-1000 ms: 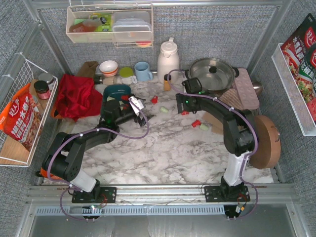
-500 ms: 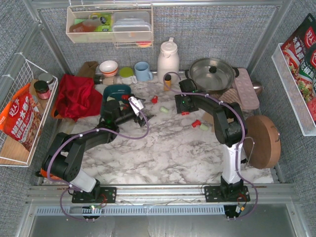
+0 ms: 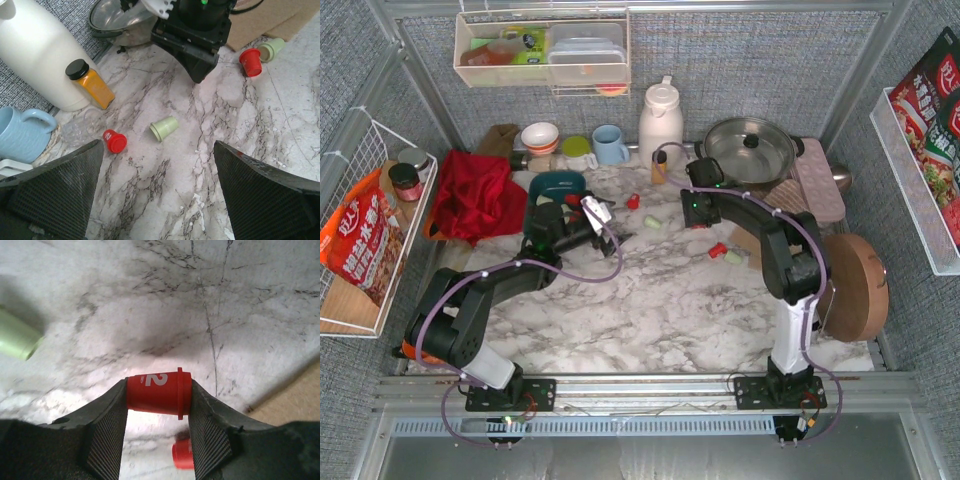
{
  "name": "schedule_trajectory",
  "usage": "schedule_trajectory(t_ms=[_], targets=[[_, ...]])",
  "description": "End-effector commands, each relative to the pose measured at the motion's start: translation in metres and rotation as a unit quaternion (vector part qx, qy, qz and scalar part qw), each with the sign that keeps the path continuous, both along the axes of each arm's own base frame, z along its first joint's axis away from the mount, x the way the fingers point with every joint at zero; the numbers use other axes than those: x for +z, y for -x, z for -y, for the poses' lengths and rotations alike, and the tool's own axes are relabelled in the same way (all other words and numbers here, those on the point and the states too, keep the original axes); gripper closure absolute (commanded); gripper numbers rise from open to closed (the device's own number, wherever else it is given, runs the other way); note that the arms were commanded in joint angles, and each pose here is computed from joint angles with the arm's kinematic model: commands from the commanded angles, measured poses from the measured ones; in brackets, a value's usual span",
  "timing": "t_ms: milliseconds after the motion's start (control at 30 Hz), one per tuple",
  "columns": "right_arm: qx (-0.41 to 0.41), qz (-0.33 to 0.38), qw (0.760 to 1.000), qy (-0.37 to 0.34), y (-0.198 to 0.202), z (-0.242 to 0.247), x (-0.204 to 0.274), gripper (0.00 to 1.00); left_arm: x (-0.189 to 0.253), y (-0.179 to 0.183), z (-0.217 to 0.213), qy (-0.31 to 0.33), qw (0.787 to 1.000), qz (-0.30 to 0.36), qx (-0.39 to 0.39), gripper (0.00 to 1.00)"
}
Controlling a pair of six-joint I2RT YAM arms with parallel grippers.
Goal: Mix the coffee capsules in the storage basket
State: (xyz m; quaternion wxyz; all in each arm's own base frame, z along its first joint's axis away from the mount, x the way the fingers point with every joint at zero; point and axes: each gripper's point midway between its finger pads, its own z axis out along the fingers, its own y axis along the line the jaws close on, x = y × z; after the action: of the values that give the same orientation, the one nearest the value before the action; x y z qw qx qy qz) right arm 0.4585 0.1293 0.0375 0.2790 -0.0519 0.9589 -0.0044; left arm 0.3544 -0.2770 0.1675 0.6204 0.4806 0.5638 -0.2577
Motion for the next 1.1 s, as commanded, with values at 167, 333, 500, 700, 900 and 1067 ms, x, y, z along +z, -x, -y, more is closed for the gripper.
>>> schedule_trajectory(t_ms=[167, 333, 500, 700, 900, 1067], targets=[[0.062, 0.084, 0.976, -0.193, 0.035, -0.070, 0.095, 0.58, 0.012, 0.029, 0.021, 0.002, 0.995, 0.069, -0.074, 0.01], [0.104, 0.131, 0.934, -0.314, 0.067, -0.118, 0.143, 0.58, 0.017, 0.044, 0.031, 0.010, 0.990, 0.103, -0.092, 0.01], [0.133, 0.158, 0.890, -0.406, 0.092, -0.152, 0.172, 0.58, 0.024, 0.050, 0.034, 0.020, 0.988, 0.124, -0.087, 0.01], [0.145, 0.152, 0.875, -0.436, 0.106, -0.168, 0.171, 0.58, 0.030, 0.057, 0.038, 0.031, 0.986, 0.137, -0.094, 0.01], [0.151, 0.146, 0.873, -0.441, 0.109, -0.176, 0.170, 0.58, 0.035, 0.063, 0.039, 0.036, 0.983, 0.147, -0.100, 0.19], [0.153, 0.138, 0.872, -0.443, 0.112, -0.181, 0.168, 0.58, 0.034, 0.062, 0.040, 0.033, 0.983, 0.147, -0.101, 0.38]])
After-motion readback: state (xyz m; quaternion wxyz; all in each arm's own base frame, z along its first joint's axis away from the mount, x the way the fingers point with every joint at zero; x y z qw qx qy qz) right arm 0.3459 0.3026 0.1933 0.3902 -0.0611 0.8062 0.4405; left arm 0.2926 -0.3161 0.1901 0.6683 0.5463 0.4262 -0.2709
